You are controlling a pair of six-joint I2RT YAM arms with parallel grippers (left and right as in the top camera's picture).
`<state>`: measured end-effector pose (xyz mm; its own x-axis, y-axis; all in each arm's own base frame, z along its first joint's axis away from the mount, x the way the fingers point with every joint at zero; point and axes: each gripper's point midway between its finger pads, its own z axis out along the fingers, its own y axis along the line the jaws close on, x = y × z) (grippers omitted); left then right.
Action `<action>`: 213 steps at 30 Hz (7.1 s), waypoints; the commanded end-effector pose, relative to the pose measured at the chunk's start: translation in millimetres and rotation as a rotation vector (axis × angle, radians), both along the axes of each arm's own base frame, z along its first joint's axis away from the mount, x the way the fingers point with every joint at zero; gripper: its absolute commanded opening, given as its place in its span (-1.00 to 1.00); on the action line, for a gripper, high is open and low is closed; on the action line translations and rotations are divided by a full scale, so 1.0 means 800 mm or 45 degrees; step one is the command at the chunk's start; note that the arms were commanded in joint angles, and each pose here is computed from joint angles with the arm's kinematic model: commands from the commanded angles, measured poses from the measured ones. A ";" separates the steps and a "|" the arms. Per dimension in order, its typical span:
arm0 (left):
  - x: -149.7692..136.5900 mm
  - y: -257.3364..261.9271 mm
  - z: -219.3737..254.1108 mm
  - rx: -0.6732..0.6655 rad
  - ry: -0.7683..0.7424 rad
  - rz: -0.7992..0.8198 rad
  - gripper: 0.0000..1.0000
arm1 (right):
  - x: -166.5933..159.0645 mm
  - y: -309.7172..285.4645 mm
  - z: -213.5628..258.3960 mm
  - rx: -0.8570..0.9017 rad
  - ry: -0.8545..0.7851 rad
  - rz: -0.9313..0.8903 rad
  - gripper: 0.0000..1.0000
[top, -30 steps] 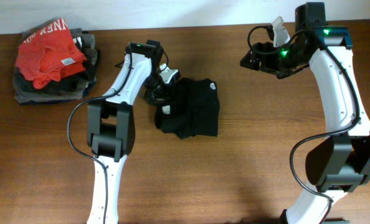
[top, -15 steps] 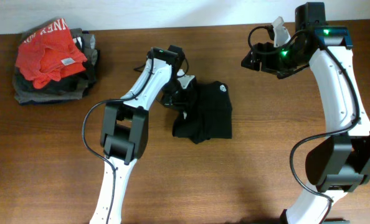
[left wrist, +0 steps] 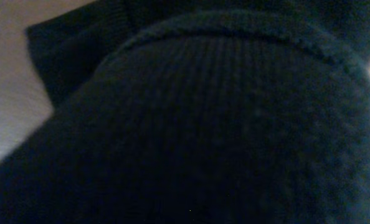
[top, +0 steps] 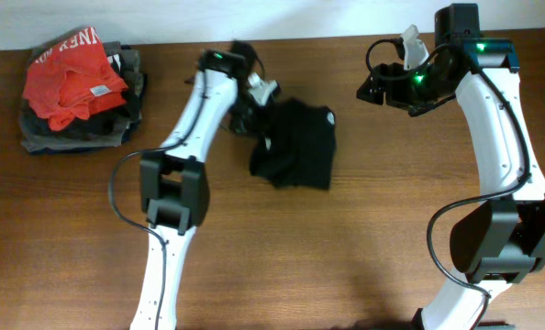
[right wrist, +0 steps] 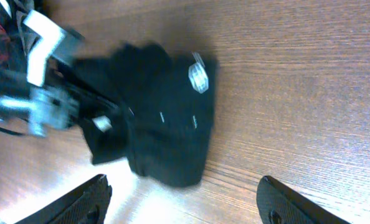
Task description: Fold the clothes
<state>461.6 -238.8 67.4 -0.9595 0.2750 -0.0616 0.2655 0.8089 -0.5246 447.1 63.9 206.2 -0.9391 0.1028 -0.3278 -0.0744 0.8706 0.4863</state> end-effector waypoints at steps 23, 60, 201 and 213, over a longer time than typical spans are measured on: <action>0.154 0.118 0.246 -0.374 -0.646 0.540 -0.99 | 0.009 -0.015 -0.014 -0.077 -0.001 -0.023 0.59; 0.155 0.513 0.226 0.101 -0.670 1.520 -0.99 | 0.000 -0.011 -0.022 -0.058 0.059 -0.019 0.58; 0.064 0.489 0.316 0.656 -0.963 0.764 0.98 | -0.191 -0.046 0.408 -0.361 -1.050 -0.137 0.97; 0.064 0.490 0.316 0.657 -0.963 0.764 0.99 | -0.183 -0.077 0.392 -0.514 -1.052 -0.274 0.98</action>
<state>509.9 155.7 326.5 -0.7021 -0.0519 -0.7102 -0.1420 0.9875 0.0682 317.9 7.3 521.1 -0.3864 -0.0058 -0.9223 -0.1132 0.9927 0.0412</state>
